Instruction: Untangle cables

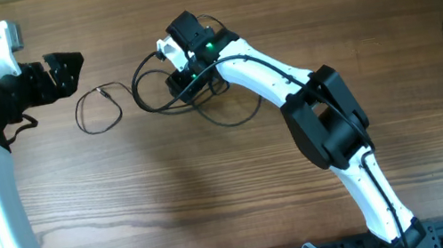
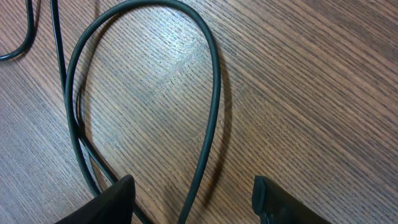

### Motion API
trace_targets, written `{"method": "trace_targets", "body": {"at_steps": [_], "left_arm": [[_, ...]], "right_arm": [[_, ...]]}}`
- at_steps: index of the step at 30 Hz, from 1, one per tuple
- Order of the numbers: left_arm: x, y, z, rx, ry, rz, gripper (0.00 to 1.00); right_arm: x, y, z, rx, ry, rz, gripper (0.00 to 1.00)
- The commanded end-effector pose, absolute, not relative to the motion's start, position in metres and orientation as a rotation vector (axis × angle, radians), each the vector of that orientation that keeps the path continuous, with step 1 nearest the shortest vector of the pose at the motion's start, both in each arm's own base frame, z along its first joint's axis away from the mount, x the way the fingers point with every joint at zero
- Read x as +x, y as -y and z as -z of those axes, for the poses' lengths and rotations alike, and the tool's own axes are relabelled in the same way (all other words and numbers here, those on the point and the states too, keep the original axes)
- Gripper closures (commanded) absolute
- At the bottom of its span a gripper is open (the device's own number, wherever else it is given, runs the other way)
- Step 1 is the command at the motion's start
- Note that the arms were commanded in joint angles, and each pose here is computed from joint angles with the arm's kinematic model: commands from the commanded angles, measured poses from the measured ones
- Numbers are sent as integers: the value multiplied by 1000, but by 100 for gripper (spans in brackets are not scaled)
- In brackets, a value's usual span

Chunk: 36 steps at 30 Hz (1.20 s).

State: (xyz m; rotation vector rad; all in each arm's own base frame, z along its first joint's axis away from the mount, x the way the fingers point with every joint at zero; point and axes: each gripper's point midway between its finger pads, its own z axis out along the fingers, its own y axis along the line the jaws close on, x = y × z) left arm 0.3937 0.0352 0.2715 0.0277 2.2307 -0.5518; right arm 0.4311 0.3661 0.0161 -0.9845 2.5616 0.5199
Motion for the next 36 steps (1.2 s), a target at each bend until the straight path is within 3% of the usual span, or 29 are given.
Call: {"method": "trace_targets", "body": {"at_steps": [1, 4, 6, 7, 8, 12, 21, 24, 26, 29, 32, 36], "left_arm": [[393, -33, -283, 61, -2200, 552, 2], [393, -33, -283, 61, -2200, 552, 2], [393, -33, -283, 61, -2199, 553, 2], [393, -33, -283, 62, -2199, 555, 2], [393, -32, -284, 64, -2197, 559, 2], [393, -32, -284, 66, -2196, 563, 2], [393, -30, -285, 69, -2193, 572, 2], [393, -30, -285, 70, -2192, 572, 2], [393, -30, -285, 69, -2193, 572, 2], [393, -30, -285, 70, -2192, 572, 2], [393, -30, -285, 70, -2192, 572, 2], [393, -30, -285, 70, -2192, 572, 2]], "right_arm": [[425, -362, 7, -985, -2614, -491, 37], [425, -363, 7, -981, -2613, -491, 37], [425, -362, 7, -981, -2615, -490, 44], [425, -362, 8, -982, -2617, -490, 50], [424, -362, 8, -982, -2619, -489, 64], [424, -361, 8, -983, -2623, -489, 90], [420, -359, 10, -969, -2650, -487, 92], [419, -358, 11, -970, -2656, -486, 76], [418, -358, 11, -970, -2660, -485, 74], [418, -357, 11, -971, -2665, -484, 75], [417, -357, 11, -968, -2668, -484, 94], [417, -357, 11, -937, -2681, -491, 95]]}}
